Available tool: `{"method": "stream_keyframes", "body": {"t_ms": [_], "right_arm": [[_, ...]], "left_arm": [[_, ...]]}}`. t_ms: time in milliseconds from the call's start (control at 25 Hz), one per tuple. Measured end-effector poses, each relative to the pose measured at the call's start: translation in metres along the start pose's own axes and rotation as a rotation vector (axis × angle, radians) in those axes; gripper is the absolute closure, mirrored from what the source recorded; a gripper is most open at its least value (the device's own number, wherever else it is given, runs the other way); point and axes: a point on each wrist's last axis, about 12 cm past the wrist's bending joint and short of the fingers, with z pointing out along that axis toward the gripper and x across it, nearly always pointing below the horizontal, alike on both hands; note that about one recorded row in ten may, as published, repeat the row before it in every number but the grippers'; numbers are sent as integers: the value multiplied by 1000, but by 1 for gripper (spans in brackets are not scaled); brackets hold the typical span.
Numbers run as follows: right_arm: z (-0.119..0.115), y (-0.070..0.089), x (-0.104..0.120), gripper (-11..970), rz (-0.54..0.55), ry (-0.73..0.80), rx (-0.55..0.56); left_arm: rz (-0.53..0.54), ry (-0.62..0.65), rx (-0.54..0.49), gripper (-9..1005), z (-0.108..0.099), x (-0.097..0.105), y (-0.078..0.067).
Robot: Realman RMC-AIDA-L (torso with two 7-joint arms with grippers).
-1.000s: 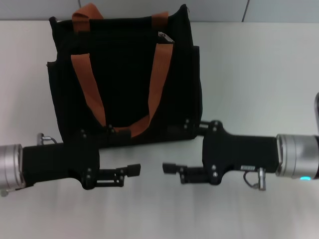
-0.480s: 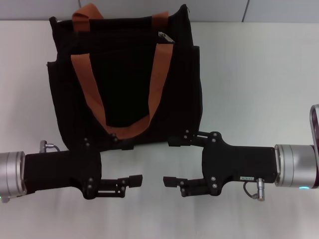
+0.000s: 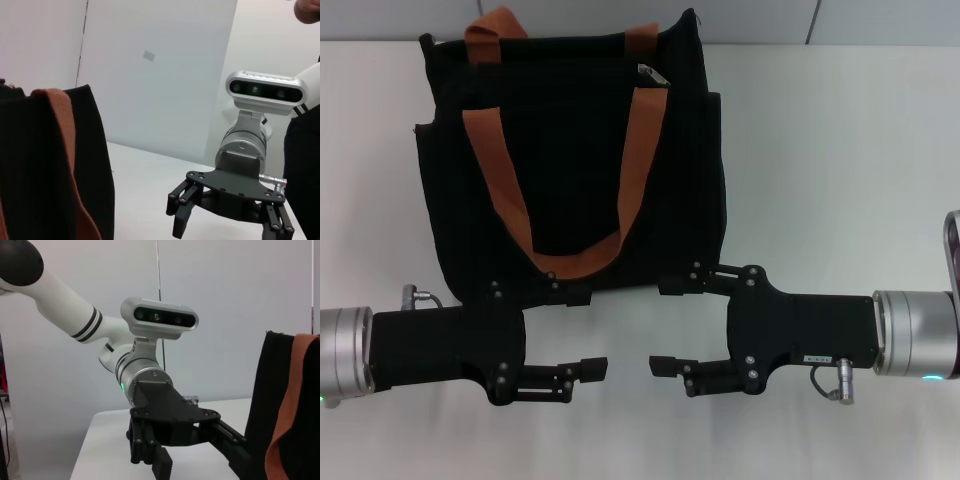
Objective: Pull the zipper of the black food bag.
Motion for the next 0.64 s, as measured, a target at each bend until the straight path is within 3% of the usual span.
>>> {"method": "stream_keyframes", "body": {"t_ms": [640], "right_arm": [[-1, 0, 0, 146, 0, -1, -2]], "left_arm": [[5, -5, 7, 168, -1, 0, -1]]}}
